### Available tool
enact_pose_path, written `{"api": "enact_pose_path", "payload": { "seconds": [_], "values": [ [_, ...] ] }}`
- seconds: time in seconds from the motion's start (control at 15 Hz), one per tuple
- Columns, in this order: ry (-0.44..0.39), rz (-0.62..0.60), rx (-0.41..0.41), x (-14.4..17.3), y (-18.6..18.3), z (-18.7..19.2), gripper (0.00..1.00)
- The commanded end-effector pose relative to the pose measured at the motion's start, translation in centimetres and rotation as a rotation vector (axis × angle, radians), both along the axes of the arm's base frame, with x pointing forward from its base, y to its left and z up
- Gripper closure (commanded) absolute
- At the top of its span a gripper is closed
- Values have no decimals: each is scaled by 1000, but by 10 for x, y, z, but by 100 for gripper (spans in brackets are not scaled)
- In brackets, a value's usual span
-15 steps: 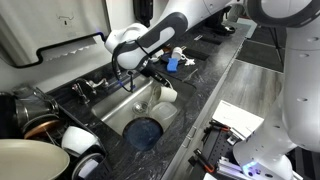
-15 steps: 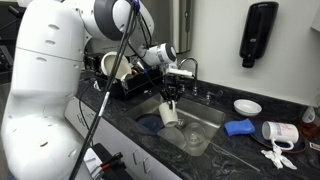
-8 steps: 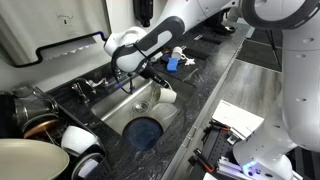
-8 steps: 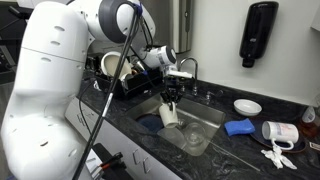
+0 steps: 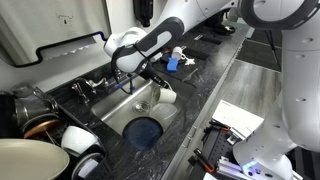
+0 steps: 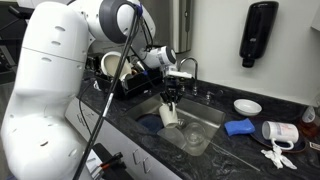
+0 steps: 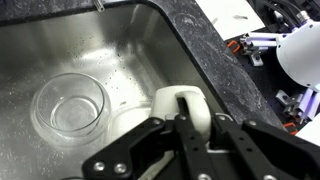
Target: Pick the cup and put it on the counter
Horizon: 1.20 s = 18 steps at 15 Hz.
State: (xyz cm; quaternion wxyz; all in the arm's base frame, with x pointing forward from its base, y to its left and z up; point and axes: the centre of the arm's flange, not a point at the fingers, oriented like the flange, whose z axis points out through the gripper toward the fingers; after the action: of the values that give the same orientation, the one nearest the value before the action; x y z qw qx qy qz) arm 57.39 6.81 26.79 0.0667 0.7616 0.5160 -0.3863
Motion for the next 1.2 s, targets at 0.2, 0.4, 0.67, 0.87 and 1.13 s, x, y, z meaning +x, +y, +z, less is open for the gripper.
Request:
{"api": "enact_pose_path", "payload": {
  "seconds": [0.2, 0.4, 0.67, 0.87, 1.13],
  "values": [
    [-159, 4, 87, -2, -6, 8, 96],
    [-261, -9, 137, -7, -17, 7, 96],
    [-368, -52, 180, -29, -43, 10, 96],
    [-481, -109, 225, -53, -69, 13, 96],
    [-664, -180, 318, -79, -104, 14, 96]
  ]
}}
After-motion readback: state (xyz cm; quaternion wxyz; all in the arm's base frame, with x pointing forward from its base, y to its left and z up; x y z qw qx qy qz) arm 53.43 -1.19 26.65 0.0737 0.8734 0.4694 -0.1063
